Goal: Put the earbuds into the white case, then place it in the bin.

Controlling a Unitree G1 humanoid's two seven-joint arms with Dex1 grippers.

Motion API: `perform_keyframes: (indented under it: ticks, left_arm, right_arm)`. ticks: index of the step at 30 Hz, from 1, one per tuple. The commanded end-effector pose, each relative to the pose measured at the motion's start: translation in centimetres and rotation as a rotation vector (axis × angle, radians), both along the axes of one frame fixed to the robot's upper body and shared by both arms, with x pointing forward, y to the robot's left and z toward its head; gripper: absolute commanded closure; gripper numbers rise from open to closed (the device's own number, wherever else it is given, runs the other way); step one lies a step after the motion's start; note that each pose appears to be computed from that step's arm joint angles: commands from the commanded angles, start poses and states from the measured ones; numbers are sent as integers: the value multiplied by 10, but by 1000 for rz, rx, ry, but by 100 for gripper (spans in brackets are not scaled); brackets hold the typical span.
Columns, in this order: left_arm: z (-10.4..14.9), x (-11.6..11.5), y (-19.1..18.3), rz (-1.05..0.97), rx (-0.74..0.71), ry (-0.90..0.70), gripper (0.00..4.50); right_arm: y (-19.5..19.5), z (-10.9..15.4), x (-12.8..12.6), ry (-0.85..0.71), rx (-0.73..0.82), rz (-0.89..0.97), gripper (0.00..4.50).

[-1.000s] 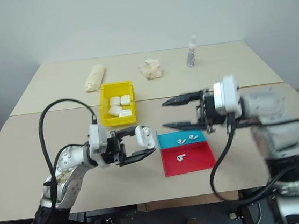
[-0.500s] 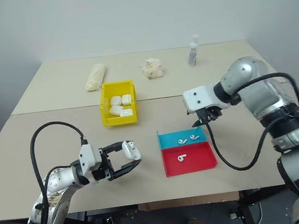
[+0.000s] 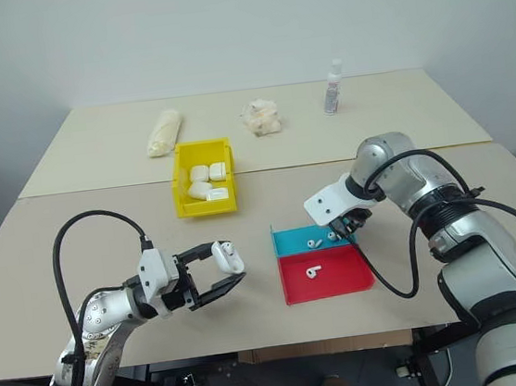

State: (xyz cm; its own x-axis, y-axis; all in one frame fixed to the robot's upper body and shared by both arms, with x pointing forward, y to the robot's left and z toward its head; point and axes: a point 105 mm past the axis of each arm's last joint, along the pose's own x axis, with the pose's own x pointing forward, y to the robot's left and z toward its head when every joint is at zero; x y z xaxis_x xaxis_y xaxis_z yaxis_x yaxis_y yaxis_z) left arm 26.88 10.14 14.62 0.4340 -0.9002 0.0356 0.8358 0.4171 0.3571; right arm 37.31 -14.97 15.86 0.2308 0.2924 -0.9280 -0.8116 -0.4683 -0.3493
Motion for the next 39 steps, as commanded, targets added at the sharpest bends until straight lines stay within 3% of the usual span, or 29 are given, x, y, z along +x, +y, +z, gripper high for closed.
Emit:
perform_keyframes:
  ticks: [1,27,30,39]
  left_arm:
    - [9,-6,-4,-10,0,-51,172]
    - [8,-4,-6,-6,28,-72,172]
    - [8,-3,-6,-7,31,-74,172]
    - [8,-3,-5,-5,38,-77,172]
  right_arm:
    - [3,8,5,-55,-17,28,192]
    - [3,-11,4,-51,-70,67,192]
    - [2,-11,2,-42,-74,78,246]
    - [1,-15,2,-46,-89,78,246]
